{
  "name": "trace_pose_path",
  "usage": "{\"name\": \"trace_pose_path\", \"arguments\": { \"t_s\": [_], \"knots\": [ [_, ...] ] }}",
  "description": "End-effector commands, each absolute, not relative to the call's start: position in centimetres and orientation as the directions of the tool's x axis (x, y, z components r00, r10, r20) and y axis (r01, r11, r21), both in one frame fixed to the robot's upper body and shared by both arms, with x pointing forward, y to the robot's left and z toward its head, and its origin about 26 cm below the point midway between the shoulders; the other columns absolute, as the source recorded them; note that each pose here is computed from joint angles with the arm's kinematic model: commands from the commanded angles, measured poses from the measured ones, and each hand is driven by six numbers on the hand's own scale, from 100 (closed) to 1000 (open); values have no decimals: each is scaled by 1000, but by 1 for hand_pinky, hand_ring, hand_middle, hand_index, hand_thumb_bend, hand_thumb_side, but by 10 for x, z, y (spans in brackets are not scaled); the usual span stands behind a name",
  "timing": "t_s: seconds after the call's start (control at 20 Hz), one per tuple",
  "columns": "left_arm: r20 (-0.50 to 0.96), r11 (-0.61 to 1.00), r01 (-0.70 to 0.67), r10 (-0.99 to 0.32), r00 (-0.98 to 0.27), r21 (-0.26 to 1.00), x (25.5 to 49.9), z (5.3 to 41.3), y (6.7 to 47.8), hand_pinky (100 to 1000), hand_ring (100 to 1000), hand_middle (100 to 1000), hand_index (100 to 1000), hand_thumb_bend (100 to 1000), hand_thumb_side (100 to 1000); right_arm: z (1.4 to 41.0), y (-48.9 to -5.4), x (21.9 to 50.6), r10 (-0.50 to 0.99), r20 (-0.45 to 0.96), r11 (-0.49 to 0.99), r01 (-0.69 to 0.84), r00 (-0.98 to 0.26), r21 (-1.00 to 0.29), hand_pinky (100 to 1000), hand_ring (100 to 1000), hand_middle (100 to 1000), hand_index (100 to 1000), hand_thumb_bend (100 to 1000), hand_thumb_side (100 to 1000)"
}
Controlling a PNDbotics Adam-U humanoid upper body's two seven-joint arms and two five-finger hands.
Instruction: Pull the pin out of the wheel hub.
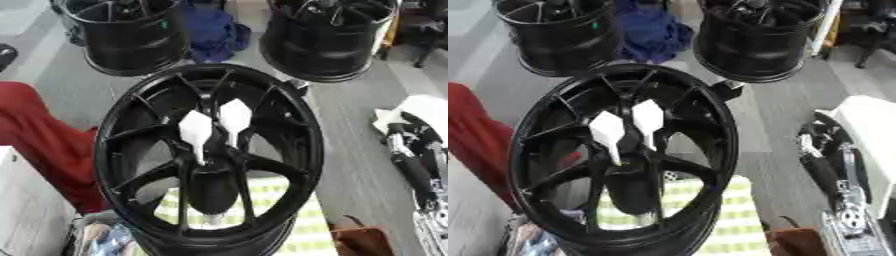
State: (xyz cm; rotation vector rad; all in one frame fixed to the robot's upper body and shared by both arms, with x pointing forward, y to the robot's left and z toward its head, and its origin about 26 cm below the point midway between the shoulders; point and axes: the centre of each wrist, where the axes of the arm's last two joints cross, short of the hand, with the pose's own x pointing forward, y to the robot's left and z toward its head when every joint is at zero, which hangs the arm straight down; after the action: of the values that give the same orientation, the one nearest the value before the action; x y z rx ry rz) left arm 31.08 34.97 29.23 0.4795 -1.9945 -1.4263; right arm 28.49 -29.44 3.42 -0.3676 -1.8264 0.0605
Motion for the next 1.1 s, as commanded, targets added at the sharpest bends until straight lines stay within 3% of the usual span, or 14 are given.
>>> {"name": "trace_pose_path", "arguments": {
  "t_s": [0.05, 0.45, 1.1],
  "knots": [
    [168, 96, 139, -611, -773, 986, 312, 311, 333, 729, 100, 757, 899, 453, 355, 40, -299, 287, 307, 917, 943, 209, -255, -258, 709, 598, 680, 869, 100, 476],
    [124, -262, 290, -508, -852, 920, 343, 308, 265, 727, 100, 764, 913, 426, 359, 38, -301, 285, 315, 917, 942, 200, -244, -270, 709, 598, 680, 868, 100, 477],
    [154, -339, 364, -514, -844, 867, 400, 264, 216, 736, 100, 783, 924, 437, 376, 36, -300, 285, 312, 919, 943, 195, -241, -269, 709, 597, 680, 868, 100, 478]
  ]
}}
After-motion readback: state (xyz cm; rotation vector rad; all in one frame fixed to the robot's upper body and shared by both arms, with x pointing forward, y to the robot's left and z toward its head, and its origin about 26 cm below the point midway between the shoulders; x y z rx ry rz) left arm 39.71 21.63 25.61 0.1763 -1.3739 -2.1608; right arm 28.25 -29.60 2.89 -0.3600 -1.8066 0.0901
